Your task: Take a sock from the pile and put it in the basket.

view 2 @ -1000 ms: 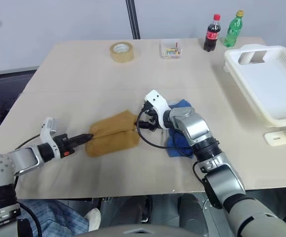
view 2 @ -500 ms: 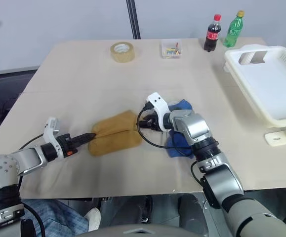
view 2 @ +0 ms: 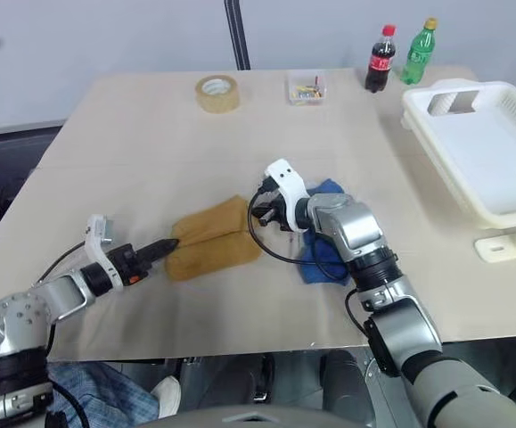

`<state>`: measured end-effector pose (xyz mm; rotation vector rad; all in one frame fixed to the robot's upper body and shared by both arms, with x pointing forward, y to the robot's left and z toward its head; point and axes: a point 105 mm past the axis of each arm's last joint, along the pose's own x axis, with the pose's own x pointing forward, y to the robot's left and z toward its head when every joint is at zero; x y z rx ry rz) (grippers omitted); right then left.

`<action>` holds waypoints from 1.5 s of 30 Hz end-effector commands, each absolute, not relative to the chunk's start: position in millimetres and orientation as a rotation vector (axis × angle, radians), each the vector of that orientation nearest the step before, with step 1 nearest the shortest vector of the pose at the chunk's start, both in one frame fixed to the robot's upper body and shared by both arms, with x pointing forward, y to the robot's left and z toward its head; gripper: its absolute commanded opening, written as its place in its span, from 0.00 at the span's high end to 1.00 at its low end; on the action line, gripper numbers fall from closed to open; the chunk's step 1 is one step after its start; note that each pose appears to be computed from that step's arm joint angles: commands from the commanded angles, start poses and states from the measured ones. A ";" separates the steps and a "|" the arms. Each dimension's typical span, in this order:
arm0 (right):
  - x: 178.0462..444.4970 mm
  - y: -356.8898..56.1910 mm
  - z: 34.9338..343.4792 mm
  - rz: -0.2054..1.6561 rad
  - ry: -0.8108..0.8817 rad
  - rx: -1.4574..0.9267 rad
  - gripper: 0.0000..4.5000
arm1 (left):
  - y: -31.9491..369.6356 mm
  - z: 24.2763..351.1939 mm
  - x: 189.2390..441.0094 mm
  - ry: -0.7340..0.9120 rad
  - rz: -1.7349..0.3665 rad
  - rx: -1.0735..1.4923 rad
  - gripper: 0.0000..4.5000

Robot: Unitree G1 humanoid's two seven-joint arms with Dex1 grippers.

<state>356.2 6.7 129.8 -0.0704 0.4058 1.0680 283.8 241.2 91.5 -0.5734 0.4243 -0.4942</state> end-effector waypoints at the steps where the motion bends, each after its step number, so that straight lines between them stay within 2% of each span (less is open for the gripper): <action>1: 352.9 12.2 163.2 1.105 0.291 -0.080 0.99 | 237.6 131.4 282.1 0.219 -0.561 -0.547 1.00; 5: 348.4 14.4 174.6 1.121 0.263 -0.081 0.99 | 236.0 141.9 275.7 0.119 -0.562 -0.552 1.00; 10: 343.1 18.5 178.6 1.138 0.255 -0.083 0.99 | 228.8 140.9 267.6 0.099 -0.554 -0.536 1.00; 16: 331.3 13.7 192.0 1.168 0.245 -0.081 0.99 | 214.2 153.1 239.0 0.087 -0.614 -0.558 1.00; 21: 314.2 6.5 191.7 1.203 0.287 -0.084 0.99 | 208.5 151.7 214.1 0.116 -0.611 -0.577 1.00; 25: 296.2 -4.6 171.6 1.216 0.405 -0.070 0.99 | 209.3 133.2 202.8 0.146 -0.518 -0.613 1.00; 33: 289.3 -11.0 150.7 1.185 0.487 -0.059 0.99 | 209.6 122.8 202.1 0.114 -0.435 -0.595 1.00; 45: 293.8 -6.5 157.3 1.168 0.453 -0.059 0.99 | 205.8 124.8 198.6 0.042 -0.451 -0.599 1.00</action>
